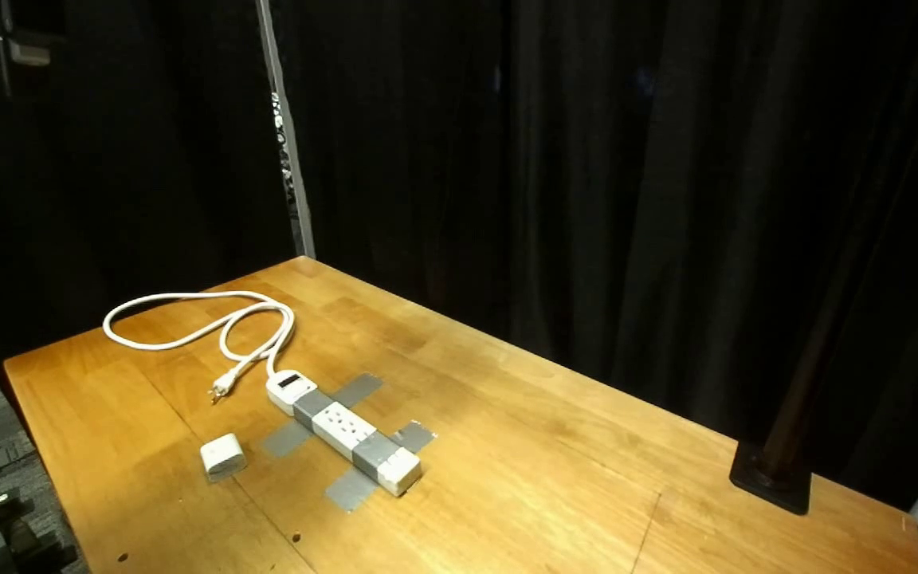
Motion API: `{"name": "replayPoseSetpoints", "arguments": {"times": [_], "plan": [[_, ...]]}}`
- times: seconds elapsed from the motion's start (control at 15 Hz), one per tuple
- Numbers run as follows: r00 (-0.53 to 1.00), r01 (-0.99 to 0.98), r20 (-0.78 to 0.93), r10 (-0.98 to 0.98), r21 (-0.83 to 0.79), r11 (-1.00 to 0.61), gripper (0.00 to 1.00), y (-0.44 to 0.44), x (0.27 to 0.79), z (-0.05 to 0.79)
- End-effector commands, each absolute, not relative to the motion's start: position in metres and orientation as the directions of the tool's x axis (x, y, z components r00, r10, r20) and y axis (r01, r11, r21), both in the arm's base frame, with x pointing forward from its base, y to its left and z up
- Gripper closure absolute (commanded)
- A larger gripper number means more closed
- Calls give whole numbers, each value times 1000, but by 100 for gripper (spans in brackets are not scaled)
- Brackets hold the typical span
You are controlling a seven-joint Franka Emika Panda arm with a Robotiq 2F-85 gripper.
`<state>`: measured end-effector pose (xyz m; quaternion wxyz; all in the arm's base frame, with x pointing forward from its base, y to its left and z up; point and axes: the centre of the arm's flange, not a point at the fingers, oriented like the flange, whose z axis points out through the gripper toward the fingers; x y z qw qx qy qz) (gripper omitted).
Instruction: Plug the charger head into the extension cable
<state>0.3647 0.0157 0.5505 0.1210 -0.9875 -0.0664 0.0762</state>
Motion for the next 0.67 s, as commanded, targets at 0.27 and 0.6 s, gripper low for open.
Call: {"name": "replayPoseSetpoints", "arguments": {"times": [0.27, 0.6], "plan": [[980, 113, -134, 150, -249, -962, 0, 16, 365, 551], [976, 125, -144, 161, -230, -965, 0, 18, 363, 544]]}}
